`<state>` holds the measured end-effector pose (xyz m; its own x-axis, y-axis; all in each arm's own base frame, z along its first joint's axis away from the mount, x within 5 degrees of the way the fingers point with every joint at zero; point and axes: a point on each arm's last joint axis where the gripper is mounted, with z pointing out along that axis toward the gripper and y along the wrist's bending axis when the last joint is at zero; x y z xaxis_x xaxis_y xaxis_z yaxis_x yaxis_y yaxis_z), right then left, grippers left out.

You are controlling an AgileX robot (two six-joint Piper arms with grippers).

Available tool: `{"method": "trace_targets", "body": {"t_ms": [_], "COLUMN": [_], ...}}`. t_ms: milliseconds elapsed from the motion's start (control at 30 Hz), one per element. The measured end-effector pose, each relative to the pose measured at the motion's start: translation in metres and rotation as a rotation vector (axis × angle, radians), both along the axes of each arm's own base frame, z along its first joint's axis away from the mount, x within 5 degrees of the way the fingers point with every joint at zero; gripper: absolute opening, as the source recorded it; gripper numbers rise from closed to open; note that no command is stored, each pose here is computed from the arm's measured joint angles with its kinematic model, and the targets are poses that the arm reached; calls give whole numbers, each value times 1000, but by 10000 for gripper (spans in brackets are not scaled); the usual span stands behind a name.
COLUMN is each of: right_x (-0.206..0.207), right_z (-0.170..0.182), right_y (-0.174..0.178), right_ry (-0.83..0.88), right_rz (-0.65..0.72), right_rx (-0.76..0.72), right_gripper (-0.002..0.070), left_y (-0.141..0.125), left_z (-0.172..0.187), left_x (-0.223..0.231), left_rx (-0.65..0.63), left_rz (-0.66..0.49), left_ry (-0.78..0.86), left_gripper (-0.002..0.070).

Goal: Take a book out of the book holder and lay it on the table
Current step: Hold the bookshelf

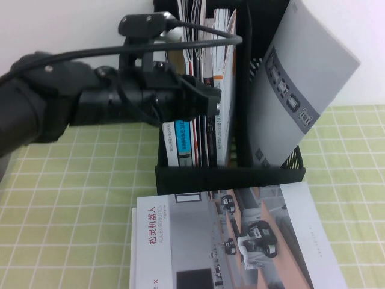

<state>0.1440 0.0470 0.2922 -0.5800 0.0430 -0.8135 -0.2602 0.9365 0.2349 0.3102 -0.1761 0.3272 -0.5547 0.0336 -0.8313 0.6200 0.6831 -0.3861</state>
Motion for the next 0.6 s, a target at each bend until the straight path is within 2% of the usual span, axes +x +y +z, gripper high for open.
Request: {"method": "trace_targets", "body": {"t_ms": [267, 433, 600], "right_x": [19, 34, 45], "right_z": [4, -6, -8], "right_y": [4, 6, 4], "right_ry": [-35, 12, -25], "right_rz": [-94, -129, -176], "right_rx": [172, 194, 198], "right_gripper": [-2, -2, -2], "left_y": [-10, -17, -22], "left_z": [7, 10, 7], "left_x": [25, 34, 38], "left_rx": [121, 65, -2], "left_rz": [-51, -55, -53], "left_ry": [44, 82, 129], "left_gripper": [-3, -3, -2]}}
